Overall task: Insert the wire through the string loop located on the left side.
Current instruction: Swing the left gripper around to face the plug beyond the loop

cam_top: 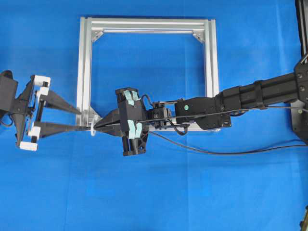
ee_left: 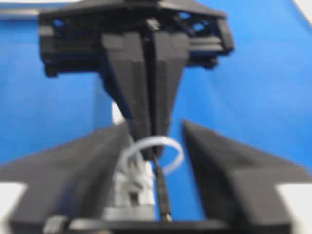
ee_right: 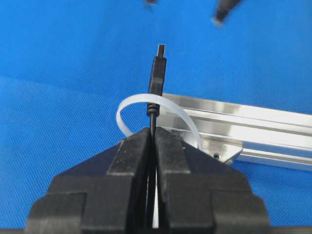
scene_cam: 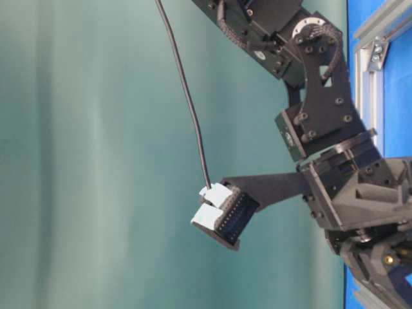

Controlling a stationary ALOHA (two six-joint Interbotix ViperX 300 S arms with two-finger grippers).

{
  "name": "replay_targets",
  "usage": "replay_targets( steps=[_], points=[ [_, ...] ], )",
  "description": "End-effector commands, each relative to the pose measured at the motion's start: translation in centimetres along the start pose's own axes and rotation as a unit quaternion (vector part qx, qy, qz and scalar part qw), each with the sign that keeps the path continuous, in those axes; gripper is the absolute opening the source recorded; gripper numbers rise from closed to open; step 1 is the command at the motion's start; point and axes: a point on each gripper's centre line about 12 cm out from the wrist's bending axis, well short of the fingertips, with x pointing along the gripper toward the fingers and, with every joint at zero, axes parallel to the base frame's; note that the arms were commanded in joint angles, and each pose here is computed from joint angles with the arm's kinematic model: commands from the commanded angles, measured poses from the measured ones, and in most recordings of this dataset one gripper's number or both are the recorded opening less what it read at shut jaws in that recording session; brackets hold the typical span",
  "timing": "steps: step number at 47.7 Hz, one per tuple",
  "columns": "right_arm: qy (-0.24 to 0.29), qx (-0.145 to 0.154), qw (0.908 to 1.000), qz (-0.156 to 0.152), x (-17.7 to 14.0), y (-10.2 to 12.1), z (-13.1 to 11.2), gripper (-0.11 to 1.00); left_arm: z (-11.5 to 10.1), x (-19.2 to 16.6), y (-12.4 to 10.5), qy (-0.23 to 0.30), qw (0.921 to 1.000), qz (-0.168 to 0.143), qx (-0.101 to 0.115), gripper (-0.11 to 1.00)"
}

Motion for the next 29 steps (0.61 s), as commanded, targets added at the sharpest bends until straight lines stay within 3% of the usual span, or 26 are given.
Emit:
replay_targets(
  steps=[1,5,9,18,29],
  points=[
    [-0.021,0.0,0.9998,0.001,-0.2,0.1,1.6,0.0,0.6,0.3,-0.2,-0.007,1.0,-0.004,-0.001,0.56],
    [-0.021,0.0,0.9998,0.001,-0.2,0.1,1.6,0.0,0.5,0.4,-0.3,0.002,1.0,-0.005,-0.001,0.79],
    [-0.019,0.0,0.9998,0.001,-0.2,0.1,1.5,0.0,0.4,0.5,-0.3,0.009,0.9999,-0.005,-0.001,0.92],
    [-0.021,0.0,0.9998,0.001,-0.2,0.1,1.6,0.0,-0.3,1.1,-0.3,0.041,0.9992,-0.004,-0.001,0.9],
    [-0.026,0.0,0.9997,0.002,-0.2,0.1,1.7,0.0,-3.2,2.4,-0.3,0.109,0.9941,-0.001,0.002,0.89]
  ],
)
